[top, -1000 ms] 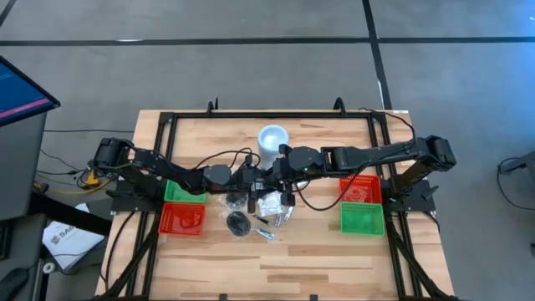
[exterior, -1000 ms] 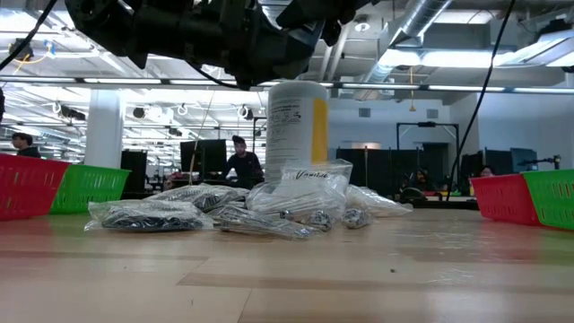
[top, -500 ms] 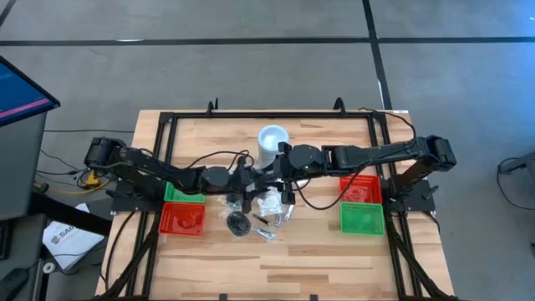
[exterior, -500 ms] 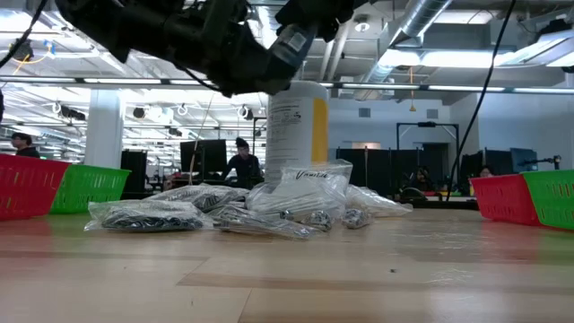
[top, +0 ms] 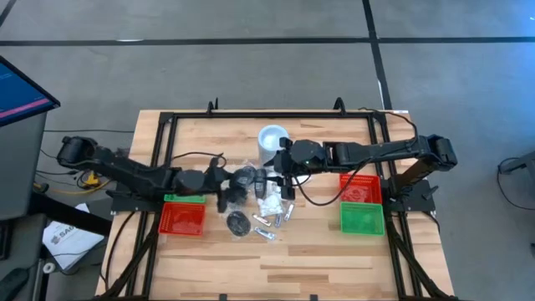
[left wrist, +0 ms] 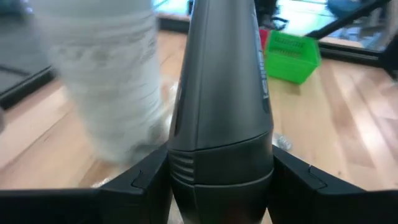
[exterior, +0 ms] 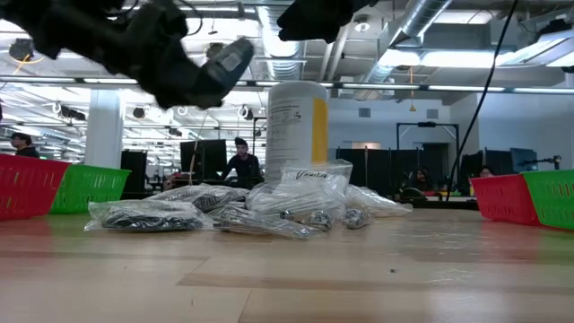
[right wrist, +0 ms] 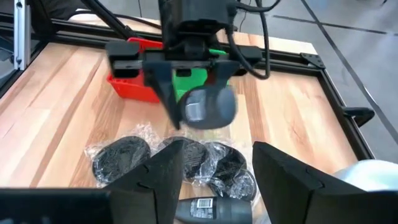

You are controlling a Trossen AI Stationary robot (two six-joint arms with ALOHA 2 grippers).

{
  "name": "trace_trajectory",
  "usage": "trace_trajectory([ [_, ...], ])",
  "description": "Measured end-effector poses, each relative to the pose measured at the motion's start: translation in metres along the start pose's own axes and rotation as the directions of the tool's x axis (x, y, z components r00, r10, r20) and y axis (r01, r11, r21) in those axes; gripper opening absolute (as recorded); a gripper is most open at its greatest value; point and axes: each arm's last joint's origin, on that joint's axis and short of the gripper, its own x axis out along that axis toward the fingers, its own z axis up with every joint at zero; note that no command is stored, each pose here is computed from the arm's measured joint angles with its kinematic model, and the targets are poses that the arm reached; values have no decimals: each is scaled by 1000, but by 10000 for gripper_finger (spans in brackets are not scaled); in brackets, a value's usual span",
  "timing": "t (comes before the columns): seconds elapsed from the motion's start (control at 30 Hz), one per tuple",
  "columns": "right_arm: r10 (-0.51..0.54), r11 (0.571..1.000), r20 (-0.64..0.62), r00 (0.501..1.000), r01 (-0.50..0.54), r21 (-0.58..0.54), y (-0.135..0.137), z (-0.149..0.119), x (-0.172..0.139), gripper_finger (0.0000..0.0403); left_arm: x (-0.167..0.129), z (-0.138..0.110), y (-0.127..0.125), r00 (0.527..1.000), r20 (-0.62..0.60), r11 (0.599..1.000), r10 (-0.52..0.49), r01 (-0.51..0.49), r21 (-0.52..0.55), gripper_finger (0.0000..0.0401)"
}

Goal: Pick & Place Travel size toiletries
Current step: Put the gray deodorant into the left green bin

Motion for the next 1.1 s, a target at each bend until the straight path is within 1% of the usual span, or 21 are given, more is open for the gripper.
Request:
trace_trajectory([
  [0.07,1,1000,0,1000,-1,-5,0,0,0,181,-7,-3,2,1000,-8,1000,19,-19,-18,185],
  [0.33,3,1000,-19,1000,-3,-7,0,-2,0,184,-29,-13,9,986,-107,988,129,-137,-74,185],
  [0.53,4,1000,-27,1000,-4,-8,1,-3,0,178,-41,-20,17,966,-198,975,167,-192,-115,185],
  [0.6,5,1000,-29,1000,-5,-8,1,-3,0,177,-45,-20,19,956,-232,969,180,-212,-123,185],
  [0.7,5,1000,-30,1000,-5,-8,1,-3,0,176,-51,-13,21,944,-266,964,196,-236,-127,185],
  [0.87,5,1000,-30,1000,-5,-8,1,-3,0,178,-57,-7,24,909,-362,953,208,-272,-135,185],
  [0.97,5,1000,-30,1000,-5,-8,1,-3,0,176,-62,-8,29,864,-457,944,213,-302,-132,185],
  [1.03,5,1000,-30,1000,-5,-8,1,-3,0,174,-65,-7,31,840,-494,935,222,-327,-134,185],
  [1.1,5,1000,-30,1000,-5,-8,1,-3,0,172,-68,-7,33,819,-531,935,218,-331,-125,185],
])
